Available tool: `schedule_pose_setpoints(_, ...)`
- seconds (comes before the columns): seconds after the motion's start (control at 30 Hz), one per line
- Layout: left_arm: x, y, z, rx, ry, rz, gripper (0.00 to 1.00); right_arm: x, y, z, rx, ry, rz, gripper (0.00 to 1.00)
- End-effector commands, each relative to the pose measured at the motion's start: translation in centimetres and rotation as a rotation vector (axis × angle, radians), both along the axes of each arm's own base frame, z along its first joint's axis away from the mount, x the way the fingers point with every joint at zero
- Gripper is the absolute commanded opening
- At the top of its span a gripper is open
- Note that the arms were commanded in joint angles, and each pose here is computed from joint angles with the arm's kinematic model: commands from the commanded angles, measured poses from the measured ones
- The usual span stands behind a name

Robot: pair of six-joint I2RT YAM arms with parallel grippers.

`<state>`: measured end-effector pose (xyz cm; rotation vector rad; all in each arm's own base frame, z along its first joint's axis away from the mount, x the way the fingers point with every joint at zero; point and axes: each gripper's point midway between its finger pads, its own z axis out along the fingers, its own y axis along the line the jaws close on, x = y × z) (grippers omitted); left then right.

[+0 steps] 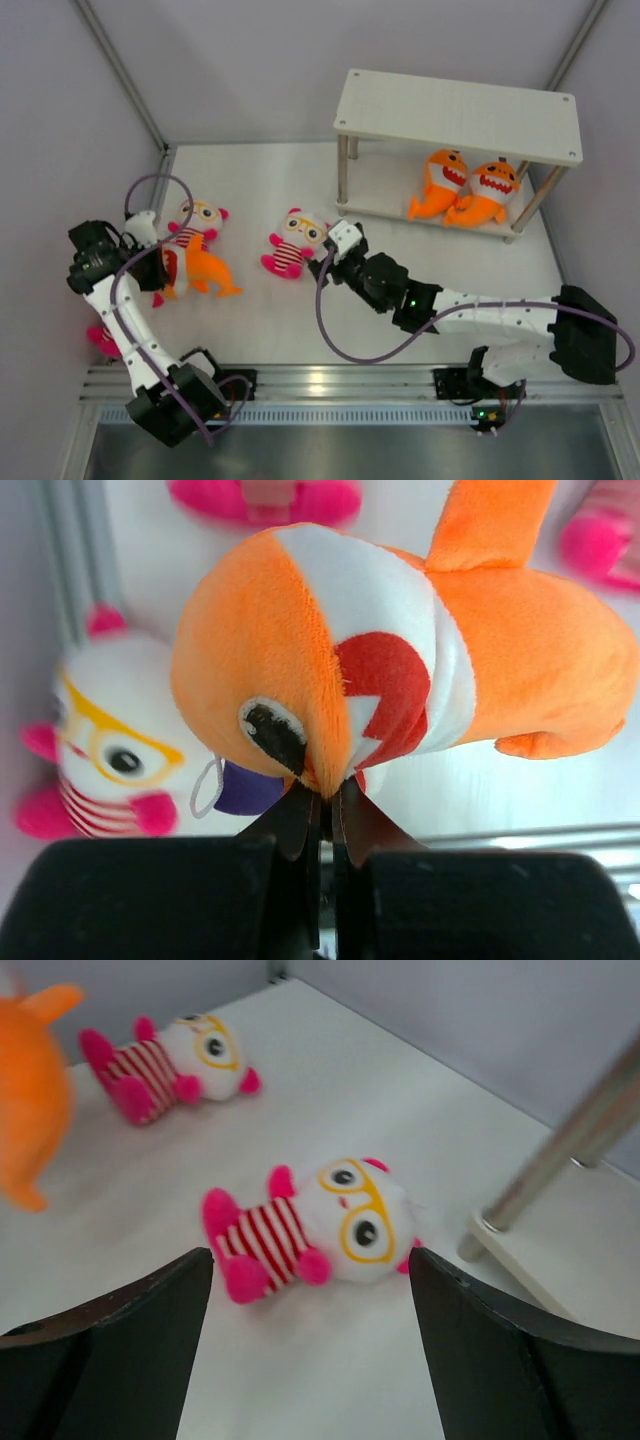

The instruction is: Place and organize the stuffed toys onto the shelf

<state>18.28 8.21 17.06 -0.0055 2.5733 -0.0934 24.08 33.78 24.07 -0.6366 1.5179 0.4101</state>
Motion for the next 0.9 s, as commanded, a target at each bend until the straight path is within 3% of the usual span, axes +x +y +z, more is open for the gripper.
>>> schedule_pose_setpoints(0.0, 3.9, -2.7, 7.6, -0.081, -0.303, -0.110, 0.00, -4.7, 7.0, 6.2, 0.145, -0.128, 0.336, 0.81)
schedule_pose_setpoints(0.1, 5.6, -4.7, 12.2, -0.165, -0.436, -0.198, 0.00, -5.1, 8.4, 9.8, 0.215, -0.191, 0.385, 0.84)
schedule_pose_setpoints(0.23, 6.8, -6.9, 13.5, -0.177, -0.431, -0.290, 0.00, -4.8, 10.1, 11.7, 0.184, -0.215, 0.402, 0.84)
schedule_pose_setpoints(0.33, 8.6, -8.5, 12.1, -0.162, -0.346, -0.318, 0.00, -4.5, 11.3, 10.4, 0.118, -0.209, 0.408, 0.84)
schedule_pose_setpoints(0.47, 10.5, -10.9, 11.7, -0.121, -0.335, -0.360, 0.00, -2.5, 13.0, 9.1, 0.030, -0.187, 0.335, 0.84)
schedule_pose_setpoints(0.73, 10.1, -12.9, 12.4, -0.109, -0.352, -0.434, 0.00, 0.5, 13.6, 4.9, -0.142, -0.100, 0.188, 0.78)
schedule_pose_setpoints(0.83, 9.8, -13.3, 12.2, -0.105, -0.356, -0.459, 0.00, 1.6, 13.8, 4.0, -0.178, -0.085, 0.128, 0.73)
schedule_pose_setpoints(0.87, 9.7, -13.3, 12.2, -0.103, -0.358, -0.465, 0.00, 1.8, 14.0, 3.6, -0.186, -0.082, 0.125, 0.66)
